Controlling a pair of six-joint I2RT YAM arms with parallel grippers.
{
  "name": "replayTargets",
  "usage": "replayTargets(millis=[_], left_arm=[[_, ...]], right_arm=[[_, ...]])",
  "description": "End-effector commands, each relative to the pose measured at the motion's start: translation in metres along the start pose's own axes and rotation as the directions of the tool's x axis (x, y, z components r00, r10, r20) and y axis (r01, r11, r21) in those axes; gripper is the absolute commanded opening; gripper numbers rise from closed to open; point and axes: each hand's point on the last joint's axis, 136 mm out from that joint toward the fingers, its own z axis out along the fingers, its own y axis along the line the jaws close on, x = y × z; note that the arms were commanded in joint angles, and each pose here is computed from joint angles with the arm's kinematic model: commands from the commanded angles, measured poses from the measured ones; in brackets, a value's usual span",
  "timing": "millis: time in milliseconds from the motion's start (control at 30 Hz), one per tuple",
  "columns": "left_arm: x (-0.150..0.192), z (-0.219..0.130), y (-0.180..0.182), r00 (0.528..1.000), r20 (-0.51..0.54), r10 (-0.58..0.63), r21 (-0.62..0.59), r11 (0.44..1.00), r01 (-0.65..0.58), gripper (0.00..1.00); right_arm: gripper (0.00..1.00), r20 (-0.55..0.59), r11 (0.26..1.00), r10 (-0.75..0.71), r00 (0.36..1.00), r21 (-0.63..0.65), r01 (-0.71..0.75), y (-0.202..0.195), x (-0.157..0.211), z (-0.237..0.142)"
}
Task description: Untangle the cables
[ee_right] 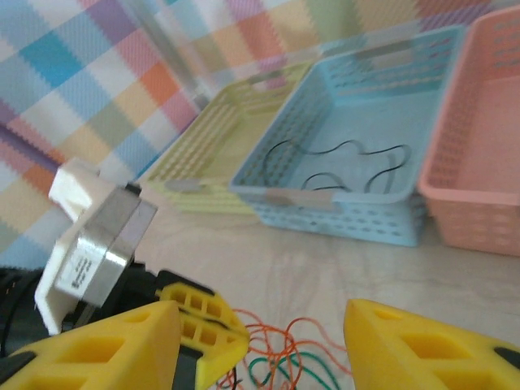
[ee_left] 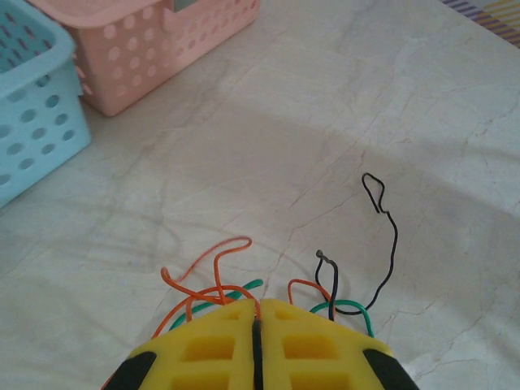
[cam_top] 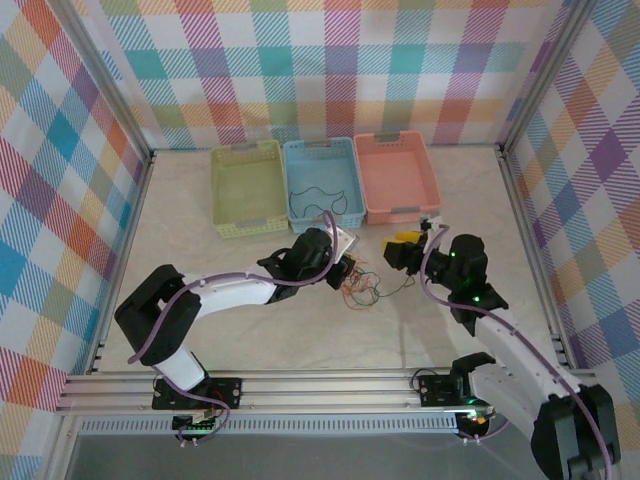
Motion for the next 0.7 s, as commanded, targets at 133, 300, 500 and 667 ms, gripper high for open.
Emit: replayTargets(millis=[133, 300, 500, 667], left_arm=[[-0.02, -0.02, 0.011, 0.994, 0.105, -0.015, -0.091, 0.996, 0.025, 0.05], [-0.021, -0.024, 0.019, 0.992, 0.121, -0.027, -0.129, 0.991, 0.043, 0.05], [-0.02, -0.025, 0.022, 0.992, 0.124, -0.036, -0.148, 0.988, 0.055, 0.05], [-0.02, -0.025, 0.023, 0.991, 0.125, -0.038, -0.15, 0.987, 0.057, 0.05]], right_arm=[[0.6, -0.068, 0.899, -0.275, 0.959, -0.371, 0.232, 0.067, 0.035, 0.025], [0.63, -0.145, 0.824, -0.366, 0.919, -0.509, 0.248, 0.089, 0.073, 0.039], [0.64, -0.184, 0.832, -0.388, 0.903, -0.49, 0.258, 0.082, 0.089, 0.053], [0.58, -0.187, 0.853, -0.392, 0.901, -0.441, 0.279, 0.074, 0.09, 0.059]])
